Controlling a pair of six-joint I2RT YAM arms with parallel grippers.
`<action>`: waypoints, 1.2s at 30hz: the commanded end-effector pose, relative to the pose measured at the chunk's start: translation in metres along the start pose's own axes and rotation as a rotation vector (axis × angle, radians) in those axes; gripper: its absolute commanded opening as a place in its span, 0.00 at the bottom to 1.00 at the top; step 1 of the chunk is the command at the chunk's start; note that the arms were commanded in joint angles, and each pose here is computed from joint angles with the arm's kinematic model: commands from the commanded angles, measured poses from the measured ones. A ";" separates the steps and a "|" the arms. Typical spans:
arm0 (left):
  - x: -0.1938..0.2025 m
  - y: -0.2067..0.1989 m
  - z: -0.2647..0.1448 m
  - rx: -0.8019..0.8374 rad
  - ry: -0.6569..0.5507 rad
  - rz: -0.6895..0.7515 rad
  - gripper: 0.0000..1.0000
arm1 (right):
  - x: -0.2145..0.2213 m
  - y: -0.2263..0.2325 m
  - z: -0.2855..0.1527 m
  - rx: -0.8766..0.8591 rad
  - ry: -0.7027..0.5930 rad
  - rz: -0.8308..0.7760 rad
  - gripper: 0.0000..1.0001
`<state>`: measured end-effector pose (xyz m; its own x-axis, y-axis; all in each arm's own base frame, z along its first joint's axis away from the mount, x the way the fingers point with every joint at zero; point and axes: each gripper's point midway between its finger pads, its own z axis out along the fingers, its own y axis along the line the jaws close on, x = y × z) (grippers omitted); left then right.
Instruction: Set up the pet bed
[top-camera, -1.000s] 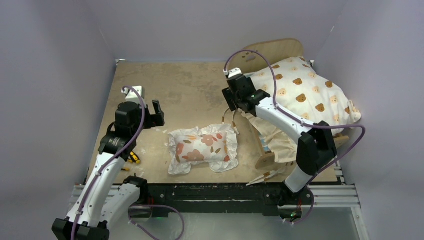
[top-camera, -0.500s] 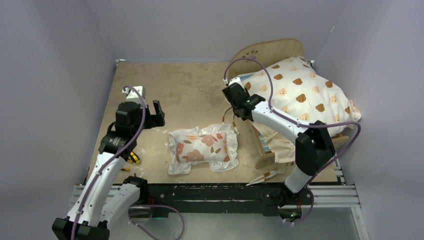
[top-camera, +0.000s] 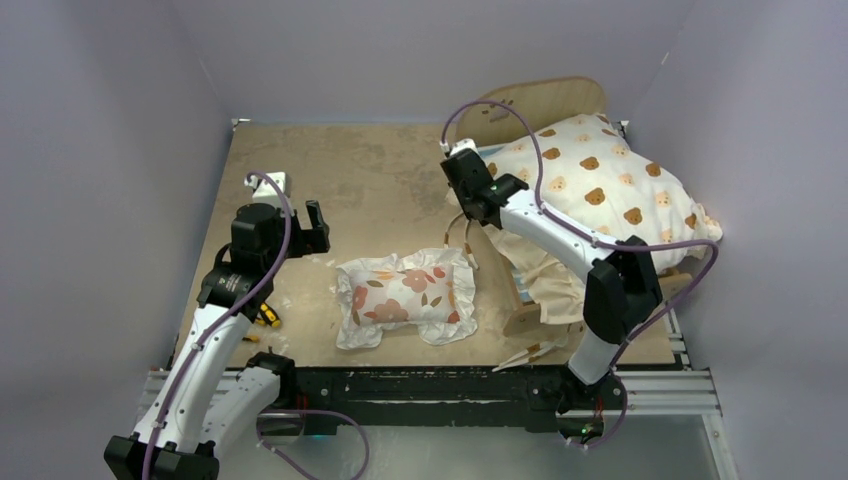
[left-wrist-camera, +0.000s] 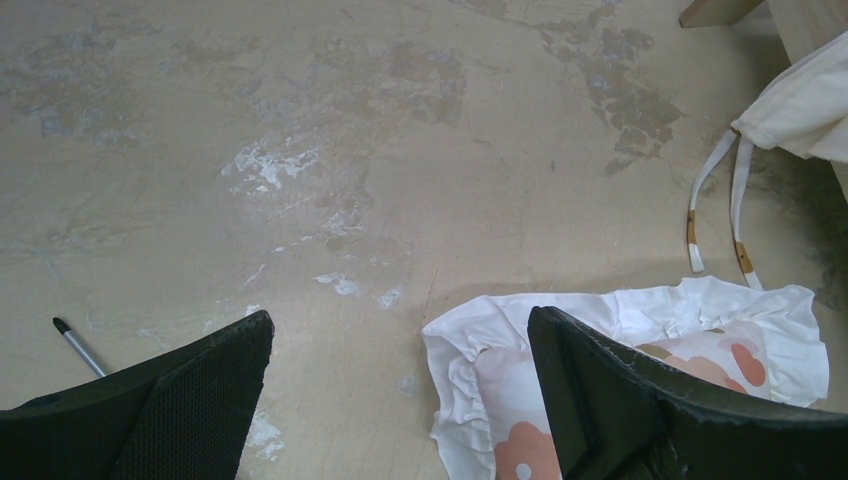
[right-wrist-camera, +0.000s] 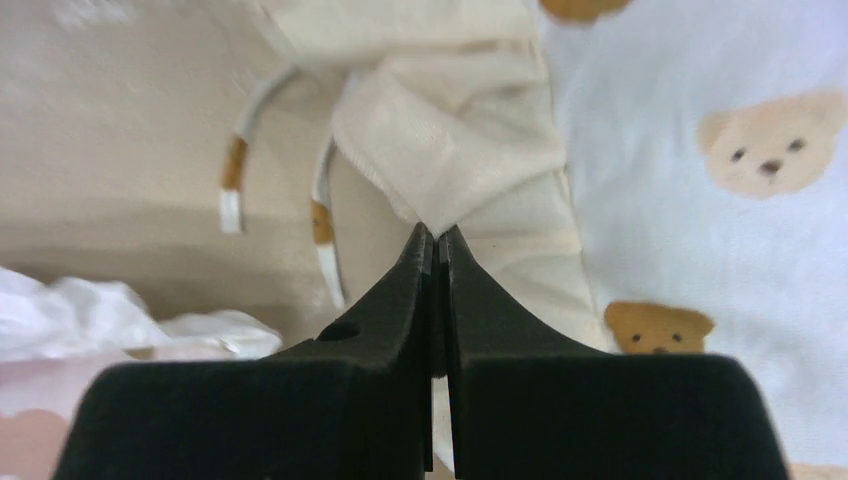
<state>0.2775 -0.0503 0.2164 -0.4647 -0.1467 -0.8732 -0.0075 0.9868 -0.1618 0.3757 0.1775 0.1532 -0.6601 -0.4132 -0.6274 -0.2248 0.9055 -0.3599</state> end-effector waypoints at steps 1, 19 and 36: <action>-0.004 -0.002 0.000 0.014 -0.022 0.006 0.99 | -0.101 -0.019 -0.018 0.013 -0.258 0.210 0.00; -0.004 0.001 -0.001 -0.003 -0.026 0.008 0.99 | -0.212 -0.044 -0.007 -0.012 -0.469 0.426 0.00; -0.001 -0.007 -0.001 0.044 -0.014 0.010 0.99 | -0.110 -0.064 -0.062 -0.039 -0.402 0.414 0.67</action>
<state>0.2763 -0.0506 0.2137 -0.4689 -0.1454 -0.8712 -0.0053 0.9868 -0.1619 0.4465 0.1880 0.2682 -0.4249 -0.0674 -0.9027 -0.0598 0.9971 -0.0463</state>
